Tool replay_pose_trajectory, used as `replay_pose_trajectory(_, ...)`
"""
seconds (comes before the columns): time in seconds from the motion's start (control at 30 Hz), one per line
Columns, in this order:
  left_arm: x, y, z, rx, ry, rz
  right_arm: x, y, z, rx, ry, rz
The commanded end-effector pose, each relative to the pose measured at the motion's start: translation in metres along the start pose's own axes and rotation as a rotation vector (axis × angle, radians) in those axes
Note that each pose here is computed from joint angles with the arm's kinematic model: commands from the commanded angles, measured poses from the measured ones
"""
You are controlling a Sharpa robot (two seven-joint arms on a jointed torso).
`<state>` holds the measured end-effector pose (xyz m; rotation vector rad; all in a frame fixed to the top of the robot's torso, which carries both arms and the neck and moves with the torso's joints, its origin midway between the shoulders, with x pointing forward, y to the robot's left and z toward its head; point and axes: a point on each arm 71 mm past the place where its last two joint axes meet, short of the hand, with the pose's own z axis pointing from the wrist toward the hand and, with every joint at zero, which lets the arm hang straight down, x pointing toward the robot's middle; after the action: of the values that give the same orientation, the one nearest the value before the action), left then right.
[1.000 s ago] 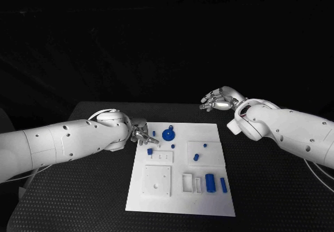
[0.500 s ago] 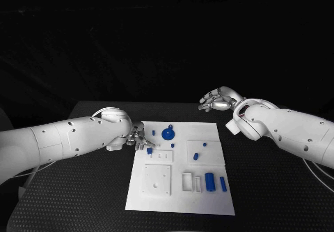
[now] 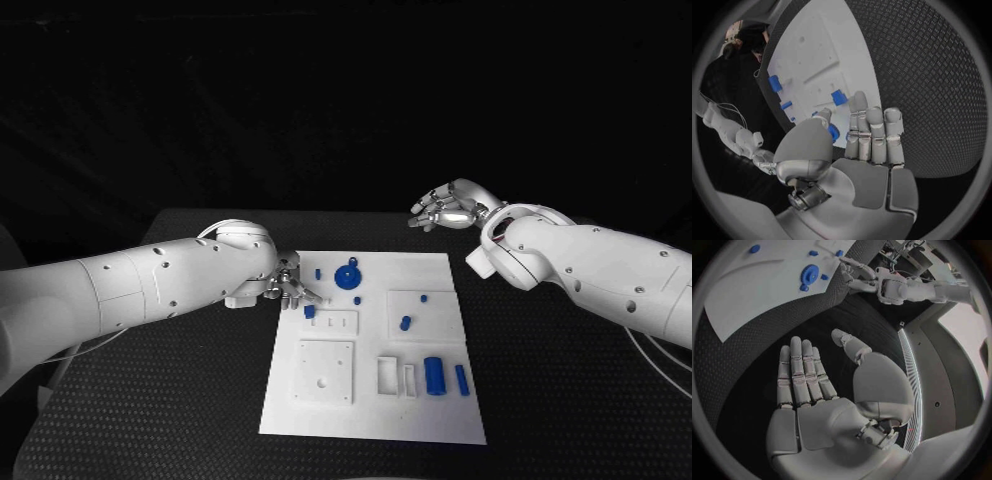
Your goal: Assemble the parts on the task board
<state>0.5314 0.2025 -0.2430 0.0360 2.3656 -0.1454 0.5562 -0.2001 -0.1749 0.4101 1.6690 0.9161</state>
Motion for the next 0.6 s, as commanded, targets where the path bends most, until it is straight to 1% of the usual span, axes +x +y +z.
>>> replay_pose_trajectory(0.03,0.0019,-0.0031,0.0015,0.005,0.034,-0.007,0.0021,0.0015,0.0001,-0.008,0.014,-0.008)
replay_pose_trajectory(0.6,0.0081,-0.0036,0.0073,0.01,0.074,-0.02,0.0035,0.0026,0.0001,-0.011,0.018,-0.007)
